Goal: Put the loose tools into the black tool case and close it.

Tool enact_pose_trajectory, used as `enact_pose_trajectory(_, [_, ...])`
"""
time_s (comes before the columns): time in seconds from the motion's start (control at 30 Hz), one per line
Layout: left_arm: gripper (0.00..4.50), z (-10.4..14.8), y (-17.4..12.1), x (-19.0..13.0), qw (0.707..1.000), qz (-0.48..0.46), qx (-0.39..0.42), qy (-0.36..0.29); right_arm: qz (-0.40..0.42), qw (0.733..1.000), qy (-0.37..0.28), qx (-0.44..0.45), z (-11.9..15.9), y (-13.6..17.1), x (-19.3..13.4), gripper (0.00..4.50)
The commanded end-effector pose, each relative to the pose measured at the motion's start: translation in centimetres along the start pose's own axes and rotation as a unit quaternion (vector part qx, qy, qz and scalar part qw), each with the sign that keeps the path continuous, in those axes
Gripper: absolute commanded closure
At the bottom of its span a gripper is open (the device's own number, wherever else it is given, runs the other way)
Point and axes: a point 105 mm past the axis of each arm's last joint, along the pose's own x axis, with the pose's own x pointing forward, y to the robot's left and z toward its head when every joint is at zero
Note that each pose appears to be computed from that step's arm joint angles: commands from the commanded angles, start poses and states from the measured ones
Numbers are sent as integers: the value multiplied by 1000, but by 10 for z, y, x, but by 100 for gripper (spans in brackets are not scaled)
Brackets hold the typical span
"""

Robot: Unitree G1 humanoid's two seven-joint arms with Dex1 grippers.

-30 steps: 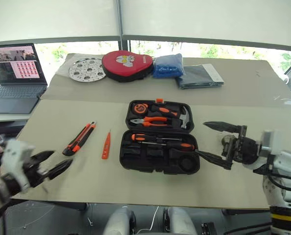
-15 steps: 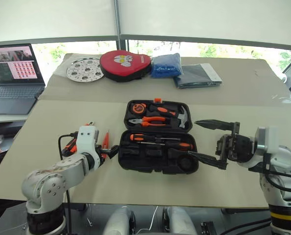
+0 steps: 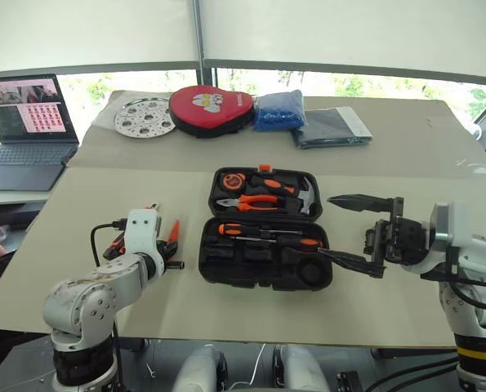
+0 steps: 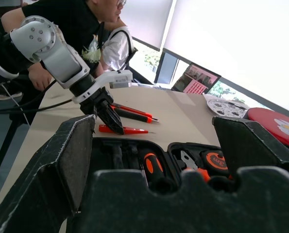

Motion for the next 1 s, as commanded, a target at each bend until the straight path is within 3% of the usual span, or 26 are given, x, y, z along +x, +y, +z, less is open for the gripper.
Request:
enact_pose_trajectory(0.03, [405,4,6,-3,999,-49,7,-5,-13,999,15,-33,9,-7,-12,0])
enact_pose_trajectory(0.13, [405,40,-9,-24,975,-177,102,-89,-18,999,37,-21,9,-5,-19,0])
enact_pose_trajectory(0.23, [405,53,-28,-43,912,-303,248,-121,-24,998,61,-10,9,-4,-24,0])
enact_pose_trajectory(0.37, [405,60,-50,-40,827,-387,387,-127,-31,994,105,5,2,-3,-31,0])
enact_pose_trajectory(0.47, [405,53,-75,-28,764,-454,449,-91,-31,988,148,32,-9,2,-38,0])
enact_pose_trajectory(0.57, [405,50,-87,-12,744,-462,478,-63,-28,983,173,48,-15,7,-42,0])
enact_pose_trajectory(0.67, [405,48,-88,5,745,-441,499,-37,-32,983,176,52,-15,10,-43,0])
enact_pose_trajectory(0.8, [405,45,-88,11,739,-437,512,-11,-44,983,170,52,-13,12,-43,0])
enact_pose_trajectory(1.0, [405,40,-102,15,706,-441,554,5,-50,983,171,51,-16,16,-44,0])
